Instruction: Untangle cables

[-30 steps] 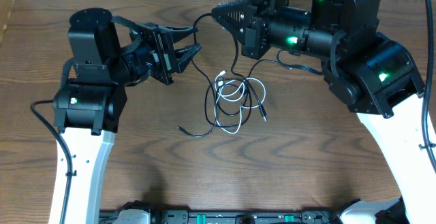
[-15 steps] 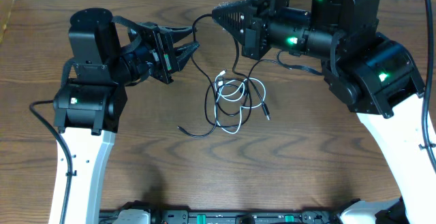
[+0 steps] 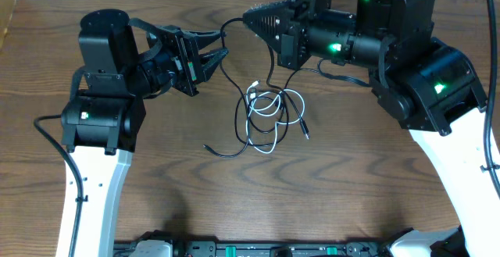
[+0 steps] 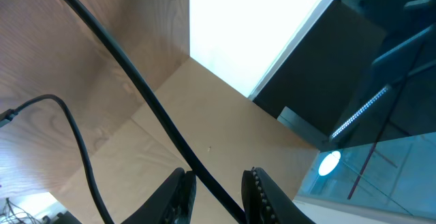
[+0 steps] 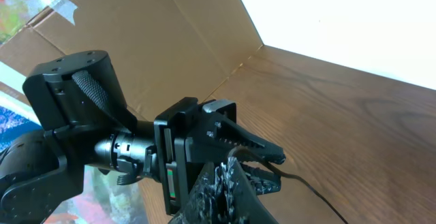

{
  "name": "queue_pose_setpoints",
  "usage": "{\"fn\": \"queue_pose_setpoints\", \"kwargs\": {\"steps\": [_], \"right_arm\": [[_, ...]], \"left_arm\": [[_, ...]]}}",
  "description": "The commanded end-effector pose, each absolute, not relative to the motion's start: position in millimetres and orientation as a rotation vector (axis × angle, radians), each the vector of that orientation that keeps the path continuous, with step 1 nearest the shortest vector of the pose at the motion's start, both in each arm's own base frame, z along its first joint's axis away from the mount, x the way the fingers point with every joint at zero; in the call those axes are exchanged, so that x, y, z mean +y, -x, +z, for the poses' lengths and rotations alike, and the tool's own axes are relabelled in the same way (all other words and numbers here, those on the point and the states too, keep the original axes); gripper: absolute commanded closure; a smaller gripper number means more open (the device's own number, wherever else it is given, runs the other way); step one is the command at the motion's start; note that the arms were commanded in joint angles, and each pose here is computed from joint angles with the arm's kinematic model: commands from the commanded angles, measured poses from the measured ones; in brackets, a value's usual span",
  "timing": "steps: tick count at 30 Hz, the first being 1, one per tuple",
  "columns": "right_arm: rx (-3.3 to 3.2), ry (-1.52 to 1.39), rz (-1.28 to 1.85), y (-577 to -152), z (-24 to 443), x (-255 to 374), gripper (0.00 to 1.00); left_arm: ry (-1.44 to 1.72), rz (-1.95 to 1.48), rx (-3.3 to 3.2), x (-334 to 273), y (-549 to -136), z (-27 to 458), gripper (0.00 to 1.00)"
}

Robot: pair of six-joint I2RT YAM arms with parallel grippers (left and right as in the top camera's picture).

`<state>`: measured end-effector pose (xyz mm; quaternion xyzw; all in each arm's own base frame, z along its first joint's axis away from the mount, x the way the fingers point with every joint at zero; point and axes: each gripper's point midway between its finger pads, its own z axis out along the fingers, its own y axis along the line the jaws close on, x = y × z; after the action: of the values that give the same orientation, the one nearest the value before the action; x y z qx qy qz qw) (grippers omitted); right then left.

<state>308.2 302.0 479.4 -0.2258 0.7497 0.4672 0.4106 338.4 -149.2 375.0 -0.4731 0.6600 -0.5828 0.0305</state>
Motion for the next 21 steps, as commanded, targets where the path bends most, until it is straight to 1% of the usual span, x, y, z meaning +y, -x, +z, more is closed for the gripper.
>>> {"fn": "queue_pose_setpoints", "kwargs": {"steps": [1, 11, 12, 13, 15, 16, 18, 21], "right_arm": [[1.887, 0.576, 1.194, -303.6, 480.7, 301.3, 0.99], [1.890, 0.587, 1.205, -301.1, 480.1, 302.5, 0.99], [1.890, 0.587, 1.205, -301.2, 480.0, 302.4, 0.99], [1.891, 0.586, 1.205, -301.1, 479.8, 302.3, 0.99], [1.896, 0.586, 1.205, -300.7, 478.9, 302.3, 0.99], [1.898, 0.591, 1.208, -299.9, 478.4, 302.5, 0.99], [1.897, 0.609, 1.219, -297.0, 478.1, 303.6, 0.99], [1.899, 0.609, 1.220, -296.8, 477.6, 303.6, 0.99]], "left_arm": [[1.445, -1.839, 2.067, -154.1, -334.9, 375.7, 0.71], [1.422, -1.867, 2.085, -157.2, -332.6, 378.2, 0.71], [1.421, -1.867, 2.085, -157.2, -332.6, 378.2, 0.69], [1.421, -1.867, 2.085, -157.2, -332.6, 378.2, 0.63], [1.422, -1.866, 2.084, -157.1, -332.6, 378.2, 0.57], [1.422, -1.866, 2.084, -157.1, -332.7, 378.2, 0.52], [1.425, -1.865, 2.084, -157.0, -333.3, 377.7, 0.49], [1.426, -1.864, 2.085, -157.1, -333.6, 377.1, 0.49]]}}
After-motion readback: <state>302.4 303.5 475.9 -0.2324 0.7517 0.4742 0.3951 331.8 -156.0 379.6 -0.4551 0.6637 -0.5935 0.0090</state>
